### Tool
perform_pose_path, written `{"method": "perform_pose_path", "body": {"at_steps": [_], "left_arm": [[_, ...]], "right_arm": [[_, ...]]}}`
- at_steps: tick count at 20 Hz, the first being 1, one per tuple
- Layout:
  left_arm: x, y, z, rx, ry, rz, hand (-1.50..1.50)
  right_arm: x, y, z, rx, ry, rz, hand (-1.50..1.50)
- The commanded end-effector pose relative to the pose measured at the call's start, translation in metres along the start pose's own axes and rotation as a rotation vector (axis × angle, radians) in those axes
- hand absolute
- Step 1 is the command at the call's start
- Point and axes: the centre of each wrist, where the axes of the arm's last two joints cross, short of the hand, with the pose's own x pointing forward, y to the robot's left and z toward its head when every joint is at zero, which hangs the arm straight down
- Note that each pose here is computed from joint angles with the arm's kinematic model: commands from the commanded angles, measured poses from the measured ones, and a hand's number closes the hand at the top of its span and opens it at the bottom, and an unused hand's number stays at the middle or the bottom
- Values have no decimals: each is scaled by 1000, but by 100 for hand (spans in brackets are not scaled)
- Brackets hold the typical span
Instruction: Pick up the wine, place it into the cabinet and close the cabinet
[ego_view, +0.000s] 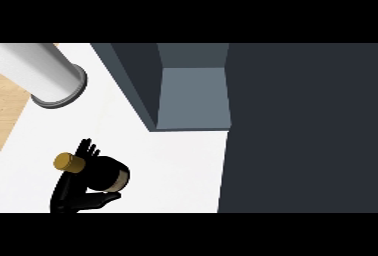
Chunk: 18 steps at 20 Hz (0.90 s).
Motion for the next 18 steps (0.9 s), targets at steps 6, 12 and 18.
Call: {"method": "perform_pose_path", "body": {"at_steps": [6, 12, 18], "left_arm": [[-15, -32, -18, 3, -16, 174, -150], [-20, -15, -6, -4, -8, 208, -150], [-11, -23, -30, -18, -54, 187, 150]], "right_arm": [[46, 7, 38, 3, -74, -79, -150], [54, 0, 41, 25, -92, -50, -150], [47, 2, 38, 18, -82, -40, -150]]}}
